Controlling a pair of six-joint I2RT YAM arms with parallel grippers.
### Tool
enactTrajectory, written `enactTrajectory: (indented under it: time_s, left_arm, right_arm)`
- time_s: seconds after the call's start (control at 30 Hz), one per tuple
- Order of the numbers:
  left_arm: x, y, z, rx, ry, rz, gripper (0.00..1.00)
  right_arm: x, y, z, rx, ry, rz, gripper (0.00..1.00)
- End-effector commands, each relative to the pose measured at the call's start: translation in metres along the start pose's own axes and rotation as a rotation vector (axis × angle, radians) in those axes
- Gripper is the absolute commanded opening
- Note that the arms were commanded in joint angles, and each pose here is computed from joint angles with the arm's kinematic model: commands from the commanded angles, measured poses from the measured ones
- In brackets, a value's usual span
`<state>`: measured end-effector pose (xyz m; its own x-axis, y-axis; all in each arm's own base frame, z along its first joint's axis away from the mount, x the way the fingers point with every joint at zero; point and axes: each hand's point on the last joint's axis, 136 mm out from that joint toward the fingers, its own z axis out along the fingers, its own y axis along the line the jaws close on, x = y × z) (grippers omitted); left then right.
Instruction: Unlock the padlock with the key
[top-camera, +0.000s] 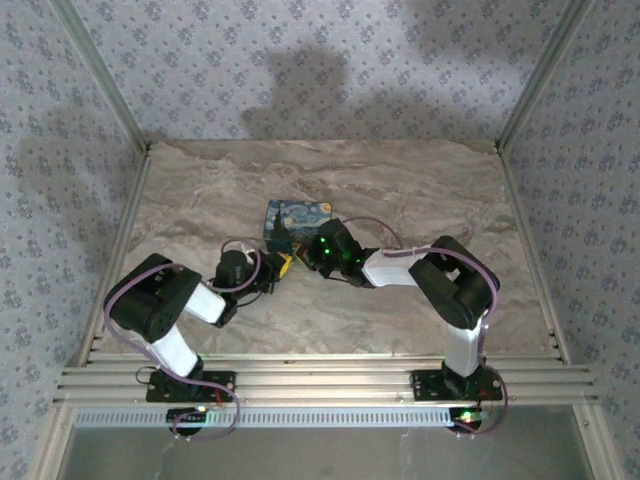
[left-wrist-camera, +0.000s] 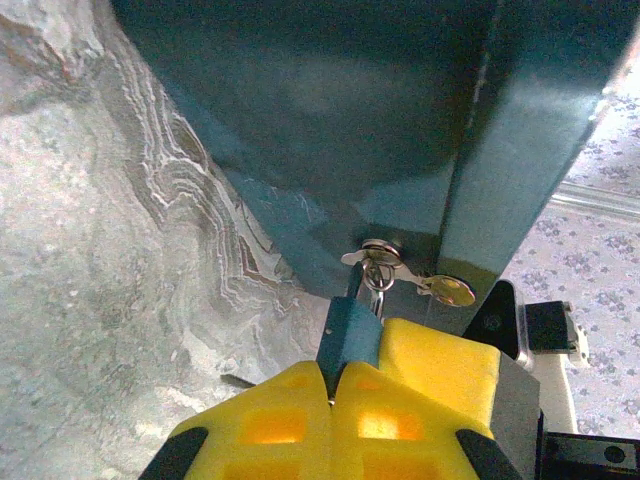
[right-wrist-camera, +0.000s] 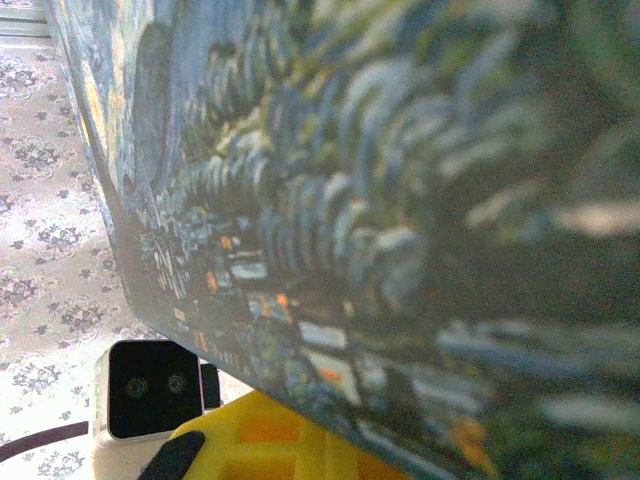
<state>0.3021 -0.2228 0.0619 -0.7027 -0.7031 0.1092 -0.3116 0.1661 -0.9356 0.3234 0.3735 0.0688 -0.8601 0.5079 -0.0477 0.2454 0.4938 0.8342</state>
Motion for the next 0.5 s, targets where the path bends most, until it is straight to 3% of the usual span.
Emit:
enactTrajectory:
  time_s: [0.0, 0.03, 0.17, 0.23, 0.33, 0.47]
  left_arm:
    - [0.0107, -0.0072, 0.0012, 0.039, 0.043, 0.031, 0.00]
    - [0.0114, -0.0071, 0.0011, 0.040, 0.046, 0.035, 0.00]
    - [0.0142, -0.0060, 0.0007, 0.042, 0.053, 0.046, 0.00]
    - [0.0157, -0.0048, 0.0011, 0.037, 0.058, 0.049, 0.00]
    - [0.0173, -0.0032, 0.0018, 0.034, 0.065, 0.055, 0.00]
    - [0.0184, -0.0015, 0.0014, 0.027, 0.072, 0.069, 0.00]
  right_arm:
    - [0.0150, -0.0134, 0.0028, 0.034, 0.043, 0.005, 0.00]
    - [0.0154, -0.0139, 0.0024, 0.037, 0.042, 0.005, 0.01]
    - [0.0154, -0.0153, 0.0031, 0.043, 0.043, 0.012, 0.32]
    - [0.0160, -0.0150, 0.0038, 0.040, 0.045, 0.013, 0.40]
    - [0.0158, -0.0155, 0.0045, 0.039, 0.043, 0.015, 0.41]
    - [0.0144, -0.0156, 0.0040, 0.037, 0.041, 0.018, 0.26]
